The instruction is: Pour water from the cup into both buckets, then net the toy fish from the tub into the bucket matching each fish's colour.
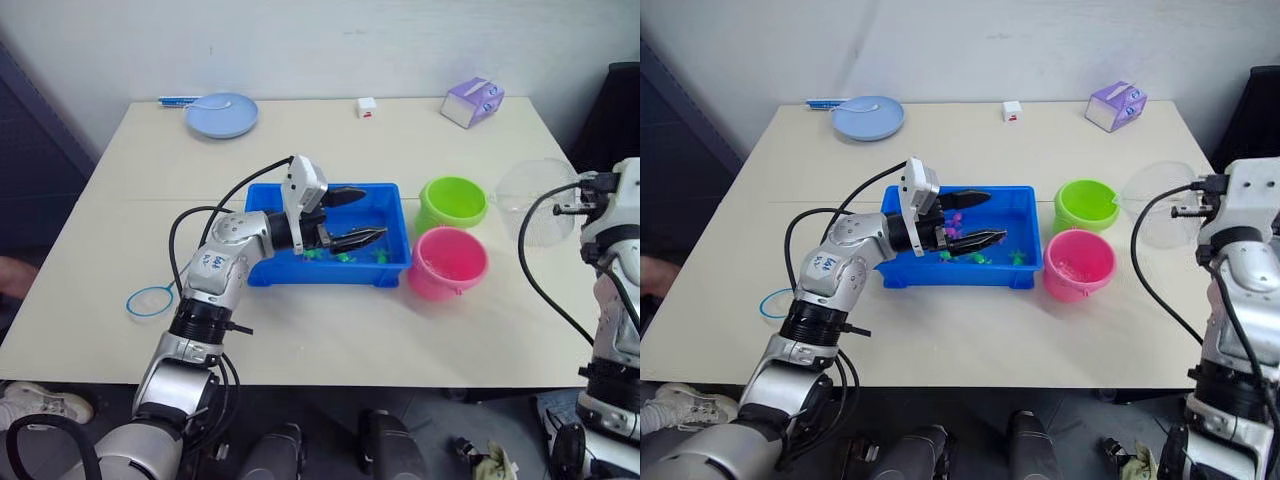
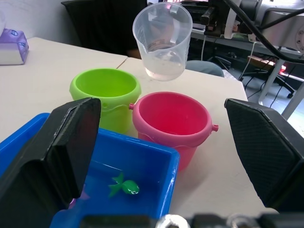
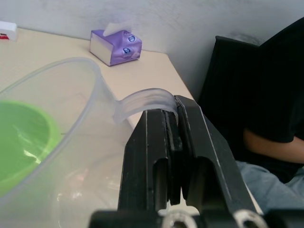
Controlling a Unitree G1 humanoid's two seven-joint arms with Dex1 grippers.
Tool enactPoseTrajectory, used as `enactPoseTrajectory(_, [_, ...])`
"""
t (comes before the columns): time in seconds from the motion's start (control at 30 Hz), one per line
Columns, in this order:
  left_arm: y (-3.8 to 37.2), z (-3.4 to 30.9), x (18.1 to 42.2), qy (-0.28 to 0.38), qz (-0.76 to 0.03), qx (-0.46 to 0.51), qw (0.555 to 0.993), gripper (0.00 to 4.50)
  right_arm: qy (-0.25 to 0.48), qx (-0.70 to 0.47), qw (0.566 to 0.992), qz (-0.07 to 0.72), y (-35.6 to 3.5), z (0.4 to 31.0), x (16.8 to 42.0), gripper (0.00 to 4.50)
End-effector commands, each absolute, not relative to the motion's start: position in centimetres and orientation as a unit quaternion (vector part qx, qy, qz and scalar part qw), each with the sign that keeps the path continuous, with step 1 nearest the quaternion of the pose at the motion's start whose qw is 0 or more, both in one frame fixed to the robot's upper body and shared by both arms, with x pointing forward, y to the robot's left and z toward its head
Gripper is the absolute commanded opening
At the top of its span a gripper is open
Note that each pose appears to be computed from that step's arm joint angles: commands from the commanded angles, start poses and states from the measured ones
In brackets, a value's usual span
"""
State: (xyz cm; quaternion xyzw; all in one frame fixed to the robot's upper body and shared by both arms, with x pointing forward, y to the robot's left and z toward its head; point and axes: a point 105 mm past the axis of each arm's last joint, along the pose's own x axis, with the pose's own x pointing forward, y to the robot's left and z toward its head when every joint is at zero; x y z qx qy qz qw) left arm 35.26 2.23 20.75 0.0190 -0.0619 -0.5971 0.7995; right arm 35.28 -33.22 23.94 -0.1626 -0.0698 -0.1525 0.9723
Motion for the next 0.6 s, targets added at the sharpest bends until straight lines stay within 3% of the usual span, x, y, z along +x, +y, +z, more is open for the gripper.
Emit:
enactPoseTrajectory(0.03, [2.1, 22.3, 35.3, -0.092, -0.595, 0.029, 0.798, 4.5, -0.108, -0.236, 0.952, -0.164, -33.1, 26.8, 36.3, 0.7])
enactPoseTrajectory(0.33, [2.4, 22.2, 35.7, -0.093, -0.583, 0.03, 0.807, 4.5, -0.13, -0.388, 0.903, -0.132, -30.7, 28.8, 39.5, 0.7])
enactPoseTrajectory(0.6, [2.8, 22.2, 35.6, -0.095, -0.577, 0.03, 0.81, 4.5, -0.164, -0.542, 0.819, -0.095, -27.8, 29.6, 40.2, 0.7])
